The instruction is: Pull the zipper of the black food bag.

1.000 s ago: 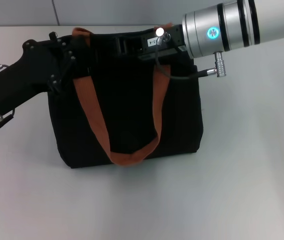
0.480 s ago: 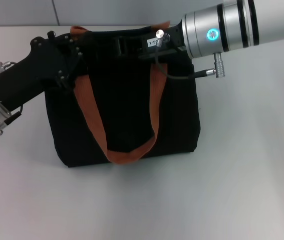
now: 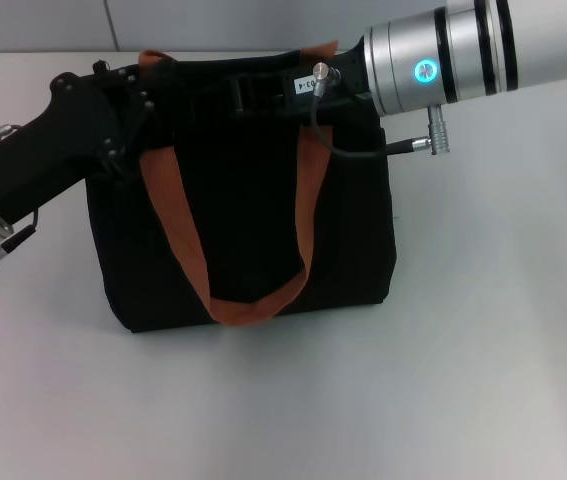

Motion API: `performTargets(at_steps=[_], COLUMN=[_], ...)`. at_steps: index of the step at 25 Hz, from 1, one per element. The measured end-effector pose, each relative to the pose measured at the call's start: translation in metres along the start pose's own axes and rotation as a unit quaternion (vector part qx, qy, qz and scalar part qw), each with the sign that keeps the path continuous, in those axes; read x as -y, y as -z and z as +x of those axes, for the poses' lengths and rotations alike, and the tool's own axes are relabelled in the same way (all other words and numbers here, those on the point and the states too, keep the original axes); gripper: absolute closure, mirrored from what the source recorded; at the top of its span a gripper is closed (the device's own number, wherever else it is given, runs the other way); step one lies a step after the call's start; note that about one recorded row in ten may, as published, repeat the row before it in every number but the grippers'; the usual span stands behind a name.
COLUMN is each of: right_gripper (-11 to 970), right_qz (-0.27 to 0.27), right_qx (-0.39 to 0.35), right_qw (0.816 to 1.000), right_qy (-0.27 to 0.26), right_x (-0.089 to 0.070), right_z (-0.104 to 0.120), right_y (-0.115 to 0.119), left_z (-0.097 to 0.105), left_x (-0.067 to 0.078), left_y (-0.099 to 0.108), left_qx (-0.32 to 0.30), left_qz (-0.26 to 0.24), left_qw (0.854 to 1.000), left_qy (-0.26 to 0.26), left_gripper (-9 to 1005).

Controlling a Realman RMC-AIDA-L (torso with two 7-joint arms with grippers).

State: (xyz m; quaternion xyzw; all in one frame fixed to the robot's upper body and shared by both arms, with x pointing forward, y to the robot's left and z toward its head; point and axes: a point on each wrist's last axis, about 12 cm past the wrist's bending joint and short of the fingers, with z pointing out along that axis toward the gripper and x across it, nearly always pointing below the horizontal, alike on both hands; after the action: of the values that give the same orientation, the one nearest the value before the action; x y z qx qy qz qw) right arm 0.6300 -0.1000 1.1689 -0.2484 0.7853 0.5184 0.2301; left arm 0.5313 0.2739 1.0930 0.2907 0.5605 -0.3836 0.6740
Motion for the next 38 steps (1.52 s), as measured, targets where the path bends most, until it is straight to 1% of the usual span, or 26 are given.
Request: performTargets(at_steps=[8,12,30,35,38], right_gripper=[732,731,778,937,951], right_qz=[0.000,0.000,0.012,0.015,0.021], right_qx=[0.004,0.000,-0.015,-0.012,-0.018], right_qw=[1.000,1.000,0.999,0.999,0.998], right_qy=[0.010,0.016,0.029,0.040,0.048], right_x=[-0.001,-0.003,-0.003,-0.003,-0.003], right_z=[-0.002,-0.004,-0.003,-0.005,-0.004], right_y=[0.001,-0.001,-0.006,-0.005,-0.006], left_z=[0.001,0.001,0.002,0.002,0.002], left_x=[-0.002,-0.002,-0.002,-0.002,-0.001], left_y=[0.016,0.020,0.022,0.022,0.023], left_qx=[0.001,0.002,0.001,0.002,0.002], left_qz=[-0.031,-0.040,-0.043,-0.043,-0.043], left_qw=[1.000,0.999,0.999,0.999,0.999], left_qy=[0.005,0.012,0.019,0.020,0.021], left_gripper=[887,884,872,868,866])
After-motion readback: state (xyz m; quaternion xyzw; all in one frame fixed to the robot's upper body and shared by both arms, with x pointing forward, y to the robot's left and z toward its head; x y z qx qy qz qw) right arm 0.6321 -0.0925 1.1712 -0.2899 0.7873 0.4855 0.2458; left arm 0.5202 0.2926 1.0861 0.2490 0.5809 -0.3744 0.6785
